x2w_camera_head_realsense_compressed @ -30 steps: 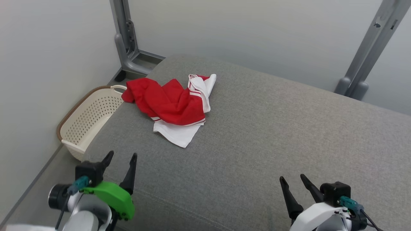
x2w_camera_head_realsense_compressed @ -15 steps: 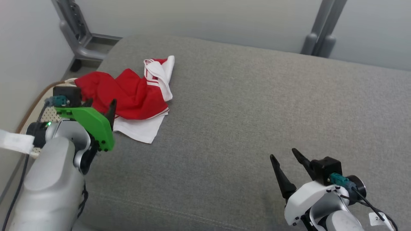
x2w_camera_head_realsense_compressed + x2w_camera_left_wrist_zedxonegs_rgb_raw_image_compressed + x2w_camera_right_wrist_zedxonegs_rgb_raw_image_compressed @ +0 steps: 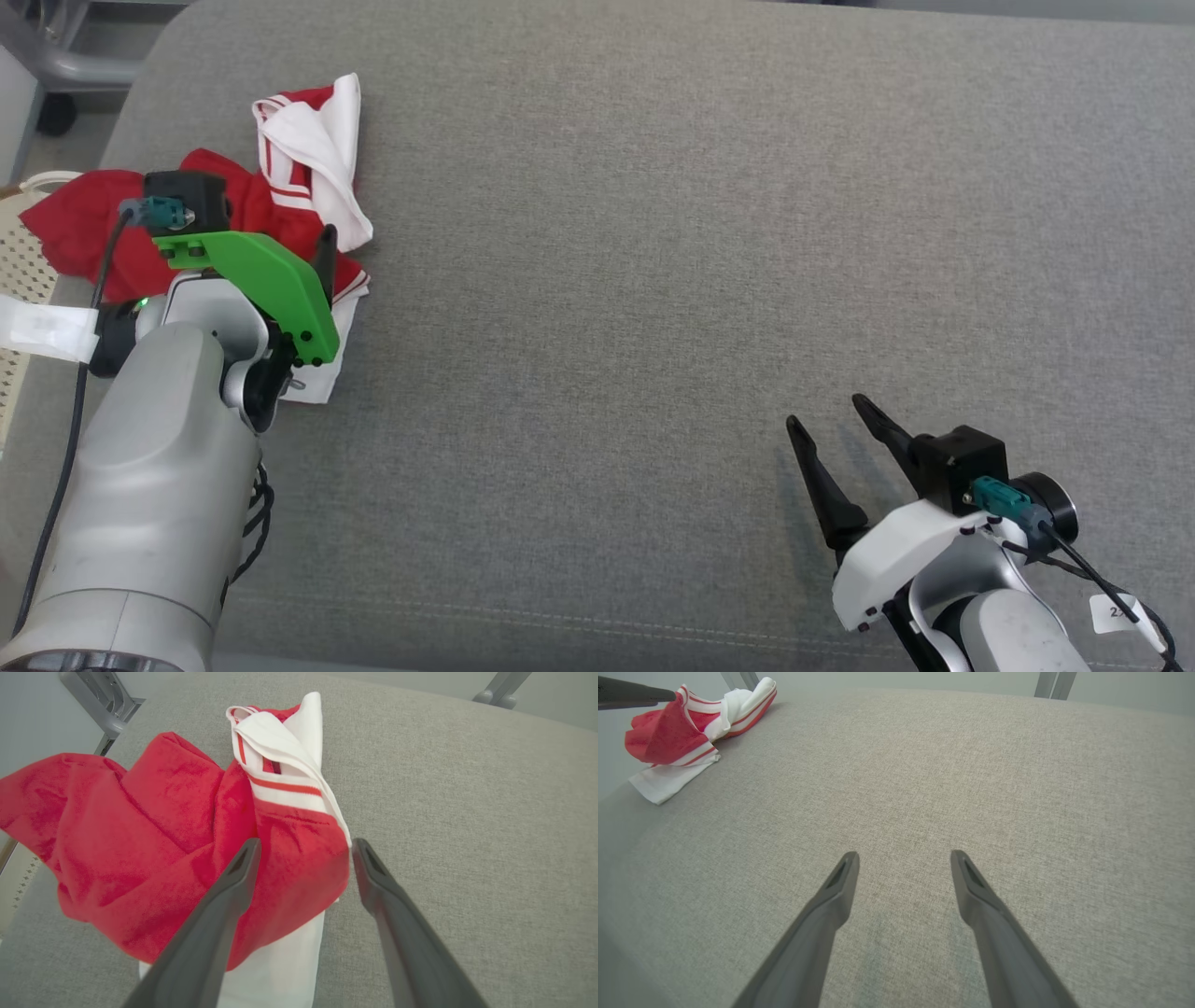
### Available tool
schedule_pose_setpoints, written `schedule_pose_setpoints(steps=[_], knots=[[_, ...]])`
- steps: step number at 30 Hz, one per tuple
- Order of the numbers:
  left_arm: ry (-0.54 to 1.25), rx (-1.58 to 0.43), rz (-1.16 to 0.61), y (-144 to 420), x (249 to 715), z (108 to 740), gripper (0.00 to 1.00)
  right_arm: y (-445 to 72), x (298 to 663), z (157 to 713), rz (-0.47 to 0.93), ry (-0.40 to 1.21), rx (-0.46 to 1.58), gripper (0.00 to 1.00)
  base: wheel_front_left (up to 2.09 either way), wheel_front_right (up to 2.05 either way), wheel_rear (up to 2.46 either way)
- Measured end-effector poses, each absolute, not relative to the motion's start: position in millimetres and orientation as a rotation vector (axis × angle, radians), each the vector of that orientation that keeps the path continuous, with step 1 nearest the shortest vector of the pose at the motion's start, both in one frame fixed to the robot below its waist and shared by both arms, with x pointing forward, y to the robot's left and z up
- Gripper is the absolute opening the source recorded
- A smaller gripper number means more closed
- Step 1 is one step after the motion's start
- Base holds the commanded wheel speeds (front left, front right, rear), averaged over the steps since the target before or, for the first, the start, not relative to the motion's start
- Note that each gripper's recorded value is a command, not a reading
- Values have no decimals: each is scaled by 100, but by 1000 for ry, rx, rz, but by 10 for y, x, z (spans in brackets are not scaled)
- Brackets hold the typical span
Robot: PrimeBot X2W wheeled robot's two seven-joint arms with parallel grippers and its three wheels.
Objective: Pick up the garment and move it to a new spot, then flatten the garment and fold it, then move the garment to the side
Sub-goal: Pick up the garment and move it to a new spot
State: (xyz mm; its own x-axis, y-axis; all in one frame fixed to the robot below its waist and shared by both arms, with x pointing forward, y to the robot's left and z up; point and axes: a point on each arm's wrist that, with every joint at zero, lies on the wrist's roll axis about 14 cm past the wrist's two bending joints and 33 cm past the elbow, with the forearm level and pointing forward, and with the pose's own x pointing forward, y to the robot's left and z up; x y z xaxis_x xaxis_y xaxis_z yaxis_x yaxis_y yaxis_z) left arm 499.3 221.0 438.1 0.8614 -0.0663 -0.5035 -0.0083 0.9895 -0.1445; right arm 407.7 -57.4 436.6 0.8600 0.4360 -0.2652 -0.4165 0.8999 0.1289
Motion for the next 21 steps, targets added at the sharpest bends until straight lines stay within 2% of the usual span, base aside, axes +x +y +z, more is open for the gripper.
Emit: schedule_pose_setpoints(steps=[7, 8, 9, 15, 21], knots=[[634, -102, 44, 2233, 5048, 4027, 100, -660, 4094, 4256, 417, 323, 80, 100, 0, 0, 0], [638, -100, 54, 2237, 5059, 4007, 54, -670, 4093, 4245, 413, 326, 81, 100, 0, 0, 0], [635, -95, 57, 2238, 5073, 4002, 0, -679, 4090, 4231, 410, 330, 82, 100, 0, 0, 0], [582, -84, 61, 2250, 5132, 4133, 0, -671, 4078, 4255, 408, 321, 91, 100, 0, 0, 0], [449, -30, 15, 2199, 5301, 4596, 0, -641, 4012, 4351, 409, 291, 115, 100, 0, 0, 0]])
